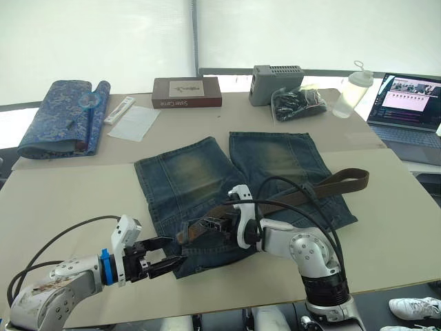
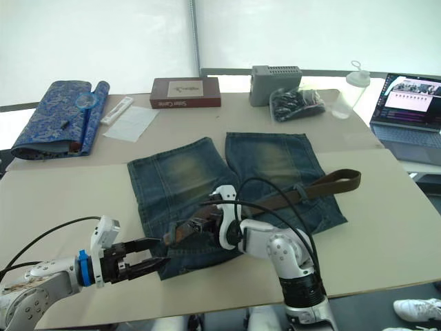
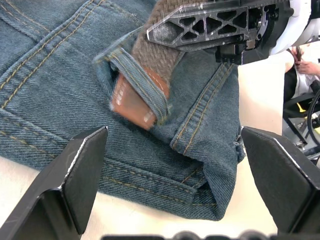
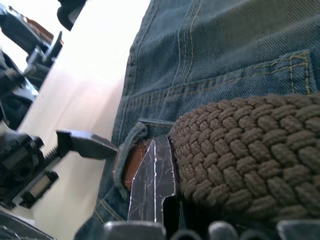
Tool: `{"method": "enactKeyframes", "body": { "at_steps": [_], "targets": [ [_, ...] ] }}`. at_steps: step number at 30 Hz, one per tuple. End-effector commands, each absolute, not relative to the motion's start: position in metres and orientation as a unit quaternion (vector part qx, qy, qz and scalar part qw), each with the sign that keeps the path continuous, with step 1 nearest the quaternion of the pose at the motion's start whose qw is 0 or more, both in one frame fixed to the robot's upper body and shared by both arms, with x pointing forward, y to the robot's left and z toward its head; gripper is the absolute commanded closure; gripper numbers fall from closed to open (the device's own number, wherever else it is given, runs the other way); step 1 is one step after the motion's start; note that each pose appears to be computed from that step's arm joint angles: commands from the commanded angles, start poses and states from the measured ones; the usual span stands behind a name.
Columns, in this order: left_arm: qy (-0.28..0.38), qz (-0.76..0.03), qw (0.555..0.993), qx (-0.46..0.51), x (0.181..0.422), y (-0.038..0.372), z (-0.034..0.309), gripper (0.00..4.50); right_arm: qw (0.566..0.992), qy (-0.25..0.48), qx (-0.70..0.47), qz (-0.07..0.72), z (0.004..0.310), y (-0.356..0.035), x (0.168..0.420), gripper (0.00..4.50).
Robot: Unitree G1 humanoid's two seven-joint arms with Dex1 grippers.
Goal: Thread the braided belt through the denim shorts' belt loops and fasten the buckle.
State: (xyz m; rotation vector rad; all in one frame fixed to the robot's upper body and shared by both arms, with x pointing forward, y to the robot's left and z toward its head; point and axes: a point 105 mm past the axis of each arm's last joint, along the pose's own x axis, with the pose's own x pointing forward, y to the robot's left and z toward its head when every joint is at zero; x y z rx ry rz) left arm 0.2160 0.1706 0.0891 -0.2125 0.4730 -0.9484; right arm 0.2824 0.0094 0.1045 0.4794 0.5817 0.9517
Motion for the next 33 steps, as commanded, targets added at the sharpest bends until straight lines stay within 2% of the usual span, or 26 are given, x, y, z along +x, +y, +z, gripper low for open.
{"method": "enactKeyframes", "body": {
  "at_steps": [1,6,9,11,24,27,31,33],
  "targets": [
    [0.216,-0.441,0.862,-0.124,0.219,0.173,0.095,0.02,0.798,0.275,0.262,0.468,0.107,0.021,0.282,4.5],
    [0.215,-0.404,0.866,-0.199,0.229,0.179,0.1,0.02,0.79,0.272,0.265,0.481,0.107,0.025,0.285,4.5],
    [0.225,-0.386,0.859,-0.249,0.23,0.182,0.099,0.81,0.786,0.273,0.268,0.486,0.106,0.025,0.284,4.5],
    [0.228,-0.379,0.856,-0.267,0.23,0.182,0.099,1.67,0.782,0.27,0.276,0.489,0.108,0.025,0.284,4.5],
    [0.218,-0.347,0.85,-0.331,0.243,0.179,0.099,1.67,0.776,0.266,0.274,0.501,0.109,0.028,0.284,4.5],
    [0.214,-0.347,0.848,-0.338,0.243,0.179,0.101,2.43,0.778,0.267,0.272,0.499,0.108,0.028,0.284,4.5],
    [0.206,-0.347,0.847,-0.346,0.242,0.179,0.106,4.22,0.779,0.27,0.27,0.497,0.107,0.027,0.284,4.5],
    [0.204,-0.344,0.849,-0.346,0.242,0.18,0.108,4.38,0.78,0.27,0.269,0.497,0.107,0.027,0.284,4.5]
  ]
}}
